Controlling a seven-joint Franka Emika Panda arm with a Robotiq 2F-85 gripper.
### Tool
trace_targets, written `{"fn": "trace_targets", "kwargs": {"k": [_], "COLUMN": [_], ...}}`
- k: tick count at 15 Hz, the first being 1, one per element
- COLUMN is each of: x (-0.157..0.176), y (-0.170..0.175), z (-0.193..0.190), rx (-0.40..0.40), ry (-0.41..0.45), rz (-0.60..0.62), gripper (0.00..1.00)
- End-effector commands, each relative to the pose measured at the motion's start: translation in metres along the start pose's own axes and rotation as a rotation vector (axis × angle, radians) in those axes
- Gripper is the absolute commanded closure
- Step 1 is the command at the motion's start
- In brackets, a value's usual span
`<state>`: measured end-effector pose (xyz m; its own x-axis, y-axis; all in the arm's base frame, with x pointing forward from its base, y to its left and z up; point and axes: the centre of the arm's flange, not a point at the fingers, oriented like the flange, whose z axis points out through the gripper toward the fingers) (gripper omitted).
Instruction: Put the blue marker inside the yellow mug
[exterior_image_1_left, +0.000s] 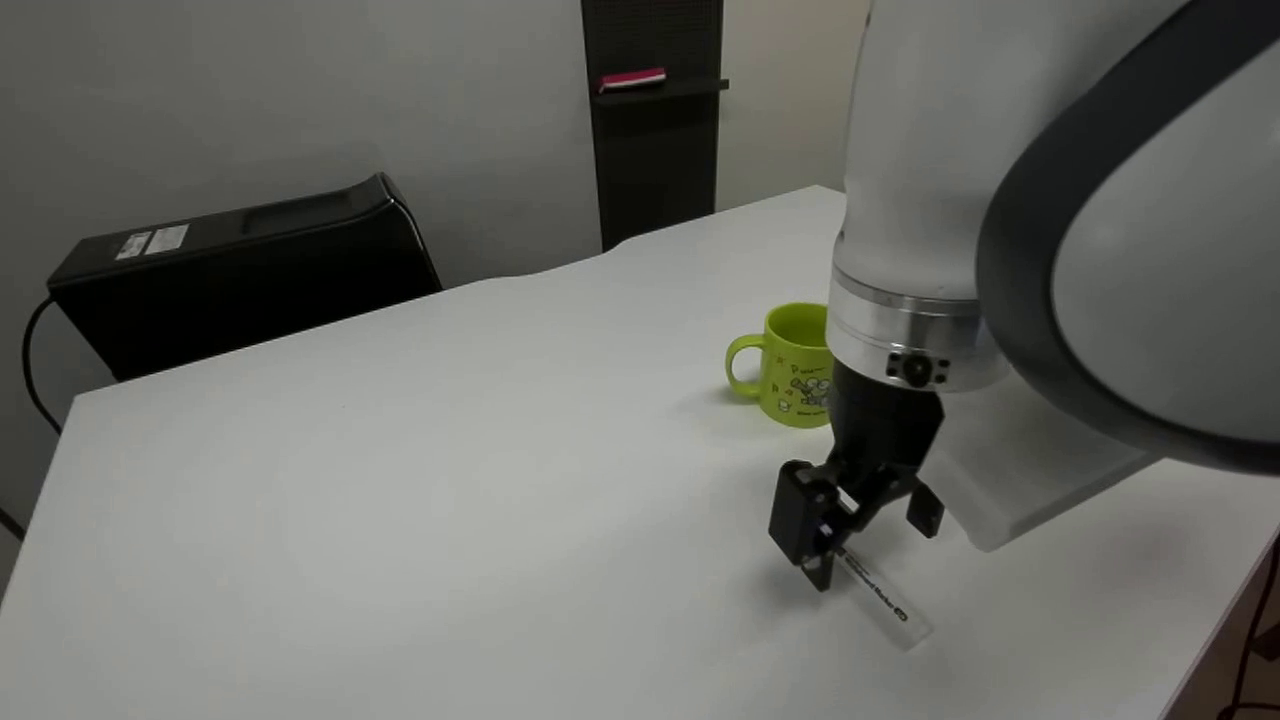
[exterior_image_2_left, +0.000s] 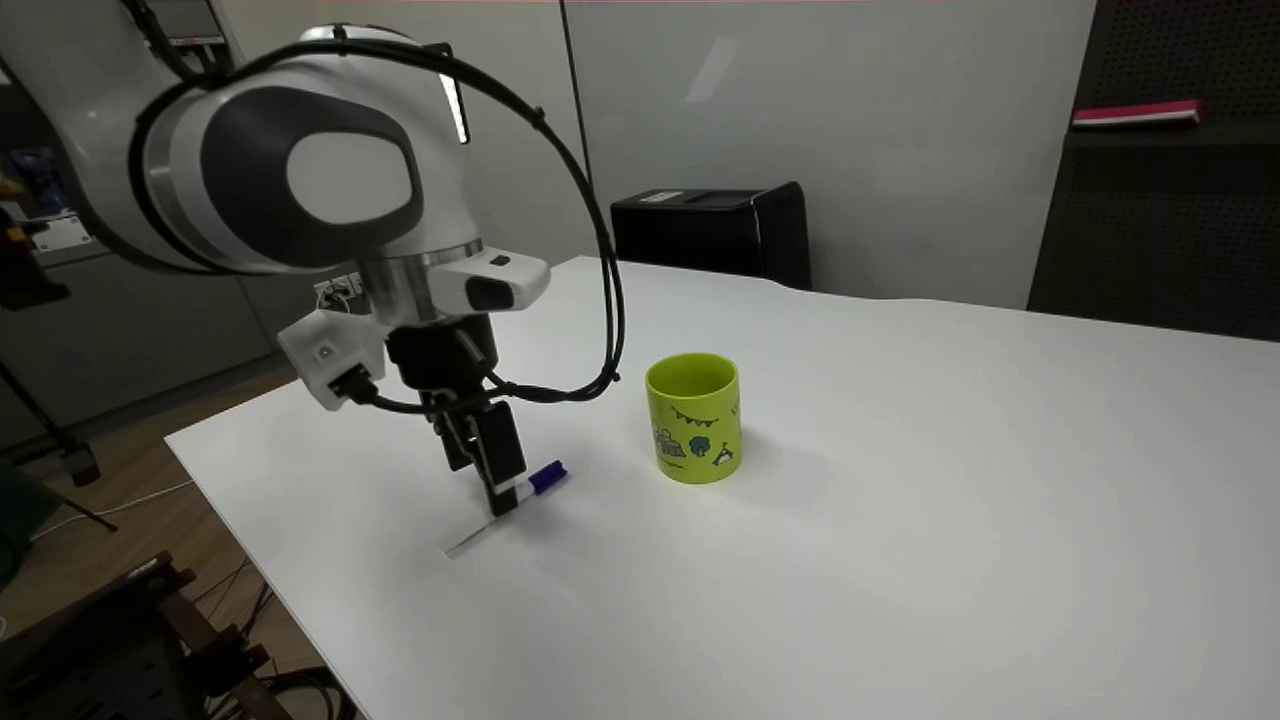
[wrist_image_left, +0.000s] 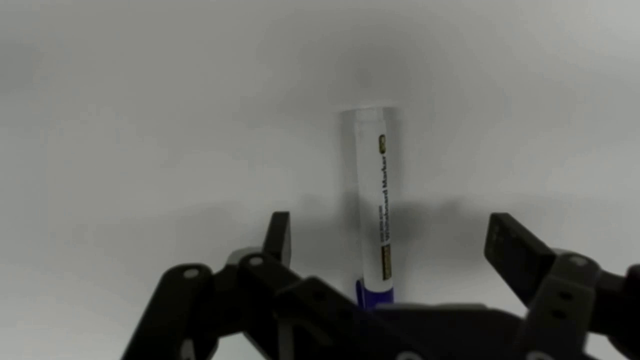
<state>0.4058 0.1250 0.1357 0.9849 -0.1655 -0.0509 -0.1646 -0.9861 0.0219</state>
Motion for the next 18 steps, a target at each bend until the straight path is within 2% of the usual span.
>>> {"fn": "trace_targets", "kwargs": {"k": [1, 8, 9, 10, 11, 18], "x": [-0.001, -0.002, -0.002, -0.002, -0.003, -0.002], "y": [0.005, 0.014, 0.015, 0.015, 0.015, 0.019], "z": [0.005, 0.017, 0.018, 0.019, 0.019, 0.013], "rx": [-0.002, -0.019, -0.018, -0.019, -0.018, -0.005], "ry": [-0.02, -0.042, -0.044, -0.045, -0.047, -0.049], "rz": [0.03, 0.038, 0.038, 0.038, 0.039, 0.057], "gripper": [0.0, 0.0, 0.25, 0.25, 0.31, 0.81]}}
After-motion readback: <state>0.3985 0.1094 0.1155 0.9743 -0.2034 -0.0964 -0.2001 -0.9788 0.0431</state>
